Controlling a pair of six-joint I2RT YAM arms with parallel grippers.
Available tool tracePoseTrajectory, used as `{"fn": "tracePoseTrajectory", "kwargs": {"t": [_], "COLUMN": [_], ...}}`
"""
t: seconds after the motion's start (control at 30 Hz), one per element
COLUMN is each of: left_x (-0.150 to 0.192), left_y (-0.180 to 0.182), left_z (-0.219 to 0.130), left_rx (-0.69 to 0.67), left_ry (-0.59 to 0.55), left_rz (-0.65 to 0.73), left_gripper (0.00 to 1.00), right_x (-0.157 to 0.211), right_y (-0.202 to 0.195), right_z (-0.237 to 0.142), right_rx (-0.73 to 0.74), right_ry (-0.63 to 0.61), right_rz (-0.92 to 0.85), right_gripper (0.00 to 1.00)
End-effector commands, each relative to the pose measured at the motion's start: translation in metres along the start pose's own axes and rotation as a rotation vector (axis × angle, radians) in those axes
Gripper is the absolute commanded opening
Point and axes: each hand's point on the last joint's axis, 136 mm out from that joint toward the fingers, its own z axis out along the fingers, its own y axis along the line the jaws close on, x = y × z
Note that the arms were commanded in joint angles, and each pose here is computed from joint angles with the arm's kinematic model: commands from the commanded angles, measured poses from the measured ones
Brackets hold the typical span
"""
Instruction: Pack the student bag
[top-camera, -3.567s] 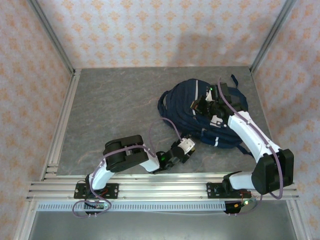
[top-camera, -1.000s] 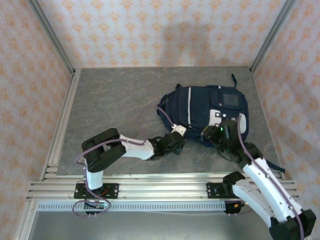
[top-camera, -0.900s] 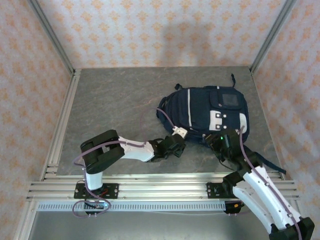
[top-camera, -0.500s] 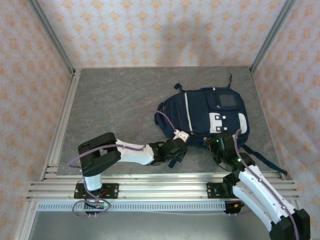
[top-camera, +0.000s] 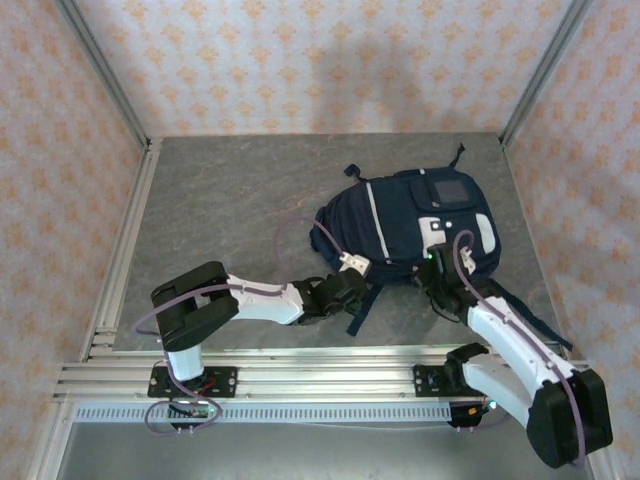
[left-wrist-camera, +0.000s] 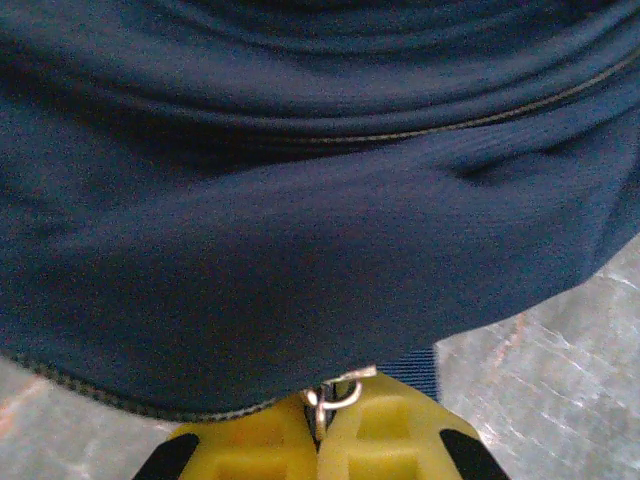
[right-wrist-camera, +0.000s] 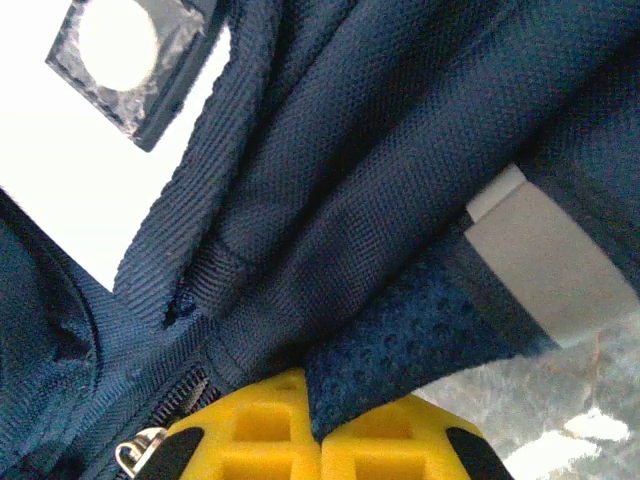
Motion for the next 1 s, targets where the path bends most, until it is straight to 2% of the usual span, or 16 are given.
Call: {"fn": "tracePoseTrajectory", "kwargs": {"t": [0.0,0.27,0.33,0.37,0.43,0.5,0.53,0.67,0.8,0.9,0.97], "left_x": [-0.005,-0.005,-0.006,-0.008,-0.012,-0.015,-0.017,-0.020,-0.020,-0.020,-0.020], "left_y": [0.019,0.040,0.040,0.038,0.030,0.025,0.023,0.018,0.015,0.015,0.015], "left_z": [-0.007,-0.004,-0.005,-0.006,-0.006,-0.006,-0.006,-0.007,-0.010,-0.012,-0.012], "left_rx": [-0.047,-0.076,-0.069,-0.059,-0.025,-0.006,-0.001,0.022,0.042,0.048,0.048], "left_ry": [-0.013,0.010,0.007,0.006,0.012,0.012,0.010,0.010,0.004,0.005,0.006], "left_rz": [-0.028,-0.046,-0.046,-0.043,-0.032,-0.029,-0.027,-0.030,-0.040,-0.043,-0.043], "left_gripper": [0.00,0.00,0.00,0.00,0.00,0.00,0.00,0.00,0.00,0.00,0.00], "right_x": [-0.046,-0.072,-0.074,-0.071,-0.060,-0.048,-0.040,-0.007,0.022,0.033,0.039], "right_y": [0.010,0.015,0.024,0.030,0.037,0.035,0.033,0.024,0.041,0.058,0.071], "right_z": [-0.006,-0.005,-0.010,-0.012,-0.019,-0.026,-0.030,-0.040,-0.041,-0.041,-0.041], "right_rx": [0.038,0.087,0.062,0.036,-0.007,-0.029,-0.044,-0.093,-0.280,-0.372,-0.416], "right_ry": [-0.170,-0.200,-0.188,-0.165,-0.103,-0.059,-0.033,0.062,0.136,0.145,0.143], "right_rz": [-0.045,-0.043,-0.065,-0.067,-0.041,0.014,0.050,0.205,0.356,0.373,0.364], "right_gripper": [0.00,0.00,0.04,0.11,0.40,0.54,0.56,0.58,0.60,0.65,0.65]}}
